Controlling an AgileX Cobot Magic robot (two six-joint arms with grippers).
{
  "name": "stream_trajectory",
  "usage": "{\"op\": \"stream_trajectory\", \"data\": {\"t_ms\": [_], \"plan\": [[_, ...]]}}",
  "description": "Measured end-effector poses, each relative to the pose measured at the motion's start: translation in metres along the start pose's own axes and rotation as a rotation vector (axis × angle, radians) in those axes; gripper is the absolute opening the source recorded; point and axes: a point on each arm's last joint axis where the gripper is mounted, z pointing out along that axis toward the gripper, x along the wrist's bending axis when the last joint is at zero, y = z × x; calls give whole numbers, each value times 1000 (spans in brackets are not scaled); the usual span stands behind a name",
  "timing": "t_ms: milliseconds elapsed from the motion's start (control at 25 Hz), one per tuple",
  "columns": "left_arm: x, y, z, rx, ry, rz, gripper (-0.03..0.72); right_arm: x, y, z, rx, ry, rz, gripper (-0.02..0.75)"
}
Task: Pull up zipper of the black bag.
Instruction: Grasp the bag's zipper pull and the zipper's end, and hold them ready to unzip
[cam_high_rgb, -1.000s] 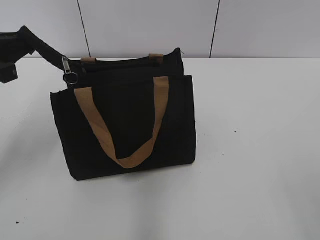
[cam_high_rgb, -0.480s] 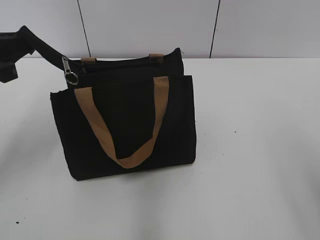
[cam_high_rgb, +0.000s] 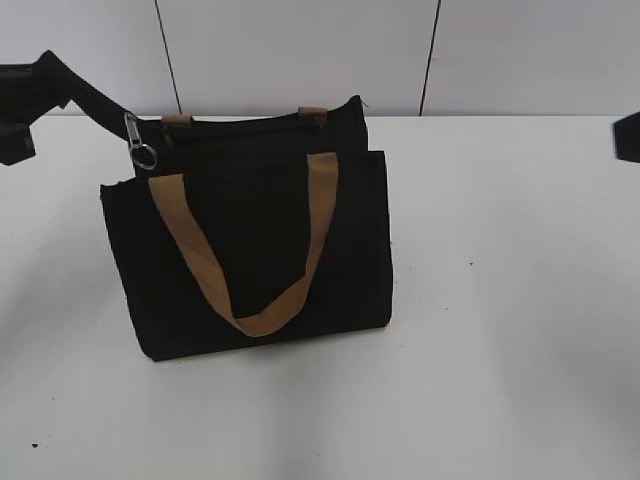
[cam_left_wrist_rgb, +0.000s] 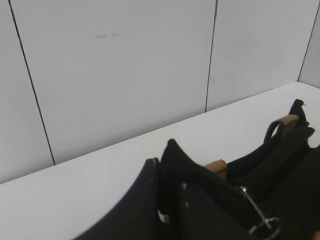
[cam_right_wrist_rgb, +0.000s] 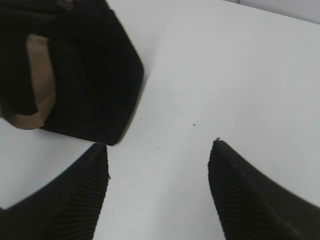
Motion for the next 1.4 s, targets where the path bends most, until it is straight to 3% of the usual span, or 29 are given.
{"op": "stream_trajectory", "data": {"t_ms": [320,600,960,1120,1400], "plan": [[0,0,0,-1,-1,0,34,61,39,62,96,239,-125,484],[0,0,0,-1,-1,0,34,128,71,118,127,372,-237,433],[0,0,0,-1,-1,0,34,176,90,181,147,425,-302,372],[0,0,0,-1,-1,0,34,189,96,198,130,435,-315,325],[0,0,0,-1,-1,0,34,206,88,220,137,448,-330,314]]}}
